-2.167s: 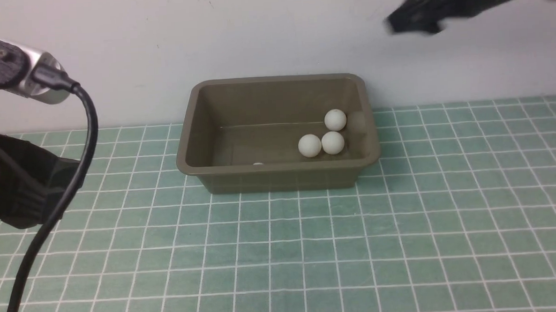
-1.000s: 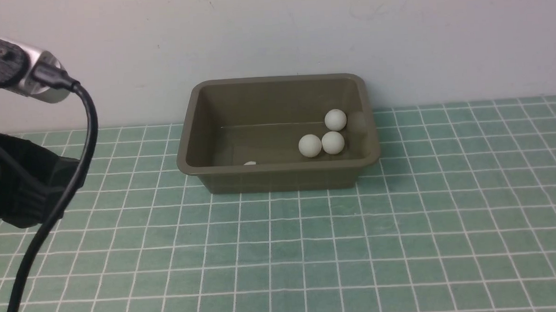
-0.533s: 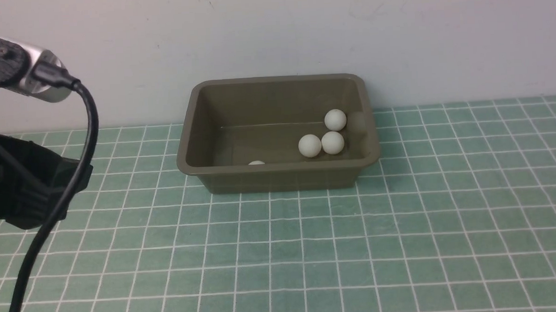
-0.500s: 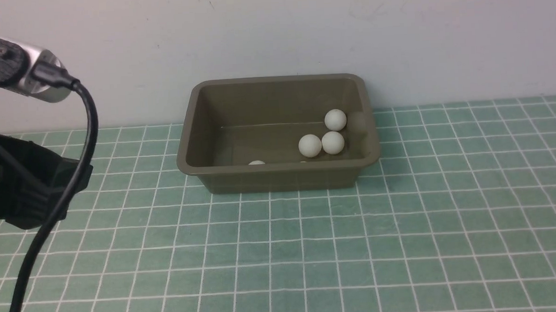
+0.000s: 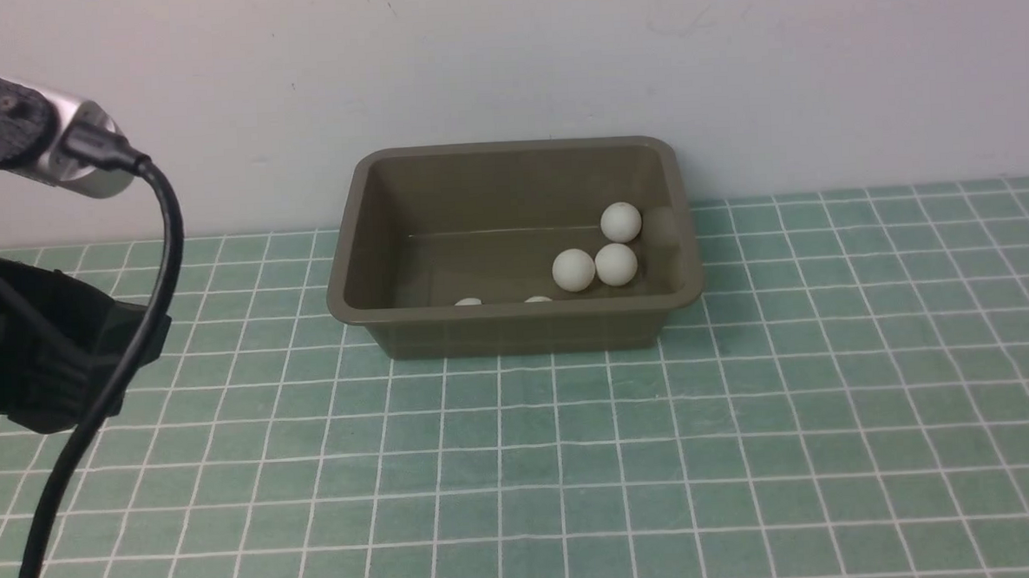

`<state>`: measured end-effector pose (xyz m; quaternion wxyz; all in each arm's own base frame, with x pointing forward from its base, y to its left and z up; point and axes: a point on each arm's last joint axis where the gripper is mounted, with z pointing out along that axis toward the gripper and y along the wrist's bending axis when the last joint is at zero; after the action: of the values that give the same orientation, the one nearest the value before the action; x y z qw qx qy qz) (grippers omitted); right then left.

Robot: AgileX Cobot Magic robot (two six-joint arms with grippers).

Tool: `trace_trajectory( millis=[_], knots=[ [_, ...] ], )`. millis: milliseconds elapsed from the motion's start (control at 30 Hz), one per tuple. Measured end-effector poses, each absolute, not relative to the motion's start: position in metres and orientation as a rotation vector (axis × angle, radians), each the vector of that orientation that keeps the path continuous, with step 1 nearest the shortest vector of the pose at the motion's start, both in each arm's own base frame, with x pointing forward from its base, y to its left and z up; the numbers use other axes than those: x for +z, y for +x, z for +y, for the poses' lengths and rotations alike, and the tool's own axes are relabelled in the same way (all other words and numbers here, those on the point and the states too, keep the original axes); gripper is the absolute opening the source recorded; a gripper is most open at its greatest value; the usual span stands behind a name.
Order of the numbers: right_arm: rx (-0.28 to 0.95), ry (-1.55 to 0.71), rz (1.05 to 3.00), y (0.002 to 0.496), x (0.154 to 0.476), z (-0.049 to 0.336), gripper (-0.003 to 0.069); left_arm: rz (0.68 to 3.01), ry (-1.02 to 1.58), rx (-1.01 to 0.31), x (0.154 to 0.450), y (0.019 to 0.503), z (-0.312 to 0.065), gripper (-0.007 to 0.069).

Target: Put the table tennis balls in the box on the green coffee tablecloth.

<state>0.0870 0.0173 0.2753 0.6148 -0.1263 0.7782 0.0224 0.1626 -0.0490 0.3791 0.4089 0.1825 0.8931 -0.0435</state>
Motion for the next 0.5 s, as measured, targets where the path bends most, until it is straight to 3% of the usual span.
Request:
trace_trajectory(
  millis=[367,500],
  knots=[
    [0.094,-0.335,1.848,0.0846,0.2700,0.0213,0.0316,2.250,0.460,-0.110,0.3791,0.1626,-0.0490,0.0469],
    [0.043,-0.346,1.856,0.0845,0.2668,0.0185,0.0316,2.250,0.460,-0.110,0.3791,0.1626,-0.0490,0.0469]
  ],
)
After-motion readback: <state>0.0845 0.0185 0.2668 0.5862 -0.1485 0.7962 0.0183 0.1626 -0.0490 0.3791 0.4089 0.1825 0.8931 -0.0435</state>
